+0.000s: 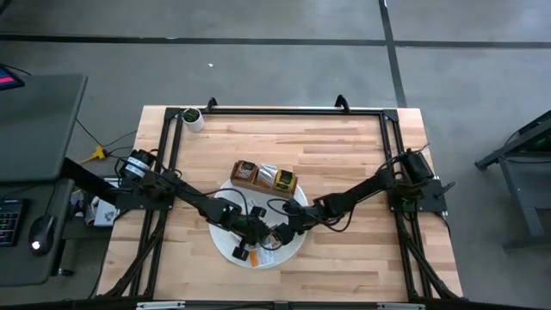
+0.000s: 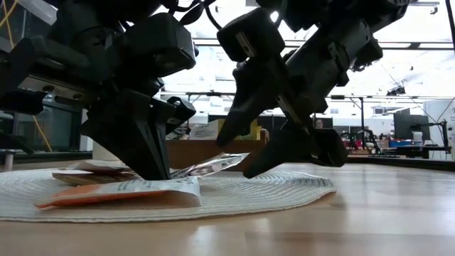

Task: Pick & Place Tea
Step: Put the brown tea bag into the left section of the wooden organizer

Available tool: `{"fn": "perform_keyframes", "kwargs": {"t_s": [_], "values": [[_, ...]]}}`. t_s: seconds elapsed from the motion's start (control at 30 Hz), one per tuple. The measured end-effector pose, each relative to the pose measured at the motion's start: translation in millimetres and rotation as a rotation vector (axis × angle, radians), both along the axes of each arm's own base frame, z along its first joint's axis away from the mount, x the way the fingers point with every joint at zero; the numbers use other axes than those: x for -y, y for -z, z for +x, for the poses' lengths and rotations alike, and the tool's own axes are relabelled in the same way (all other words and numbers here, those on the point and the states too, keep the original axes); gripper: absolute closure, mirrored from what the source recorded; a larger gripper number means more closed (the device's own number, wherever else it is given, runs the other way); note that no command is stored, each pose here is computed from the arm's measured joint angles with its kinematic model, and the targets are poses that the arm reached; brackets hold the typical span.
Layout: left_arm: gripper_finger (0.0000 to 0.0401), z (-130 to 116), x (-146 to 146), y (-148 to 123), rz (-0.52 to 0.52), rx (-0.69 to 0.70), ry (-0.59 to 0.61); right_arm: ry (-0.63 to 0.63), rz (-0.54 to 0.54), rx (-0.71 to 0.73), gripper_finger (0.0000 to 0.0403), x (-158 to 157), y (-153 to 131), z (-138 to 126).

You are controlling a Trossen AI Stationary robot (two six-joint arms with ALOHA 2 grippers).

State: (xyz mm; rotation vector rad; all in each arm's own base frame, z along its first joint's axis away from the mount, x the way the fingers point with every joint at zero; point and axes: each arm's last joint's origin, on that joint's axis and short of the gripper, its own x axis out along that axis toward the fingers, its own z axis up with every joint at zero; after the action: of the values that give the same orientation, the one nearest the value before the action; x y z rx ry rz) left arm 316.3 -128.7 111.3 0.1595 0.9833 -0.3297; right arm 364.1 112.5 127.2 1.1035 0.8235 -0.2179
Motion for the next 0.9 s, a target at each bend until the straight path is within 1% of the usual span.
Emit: {"fn": "perform_keyframes", "kwargs": {"t_s": [0.47,0.63,0.67,0.9], "values": [[0.0401,0.0,0.0,0.0,0.0,0.0,-0.001,-0.005,0.013,-0.002,0.0327,2.4,-0.2,0.8],[0.0401,0.0,-0.1,0.0,-0.001,0.0,-0.001,-0.021,0.024,-0.003,0.039,4.9,-0.6,1.8],[0.0401,0.0,-0.1,0.0,-0.001,0.0,-0.001,-0.031,0.02,0.001,0.0396,5.1,-0.7,2.0],[0.0401,-0.4,0.6,0.1,-0.038,-0.016,0.024,-0.044,0.019,0.006,0.0401,4.7,-1.2,2.2]]}}
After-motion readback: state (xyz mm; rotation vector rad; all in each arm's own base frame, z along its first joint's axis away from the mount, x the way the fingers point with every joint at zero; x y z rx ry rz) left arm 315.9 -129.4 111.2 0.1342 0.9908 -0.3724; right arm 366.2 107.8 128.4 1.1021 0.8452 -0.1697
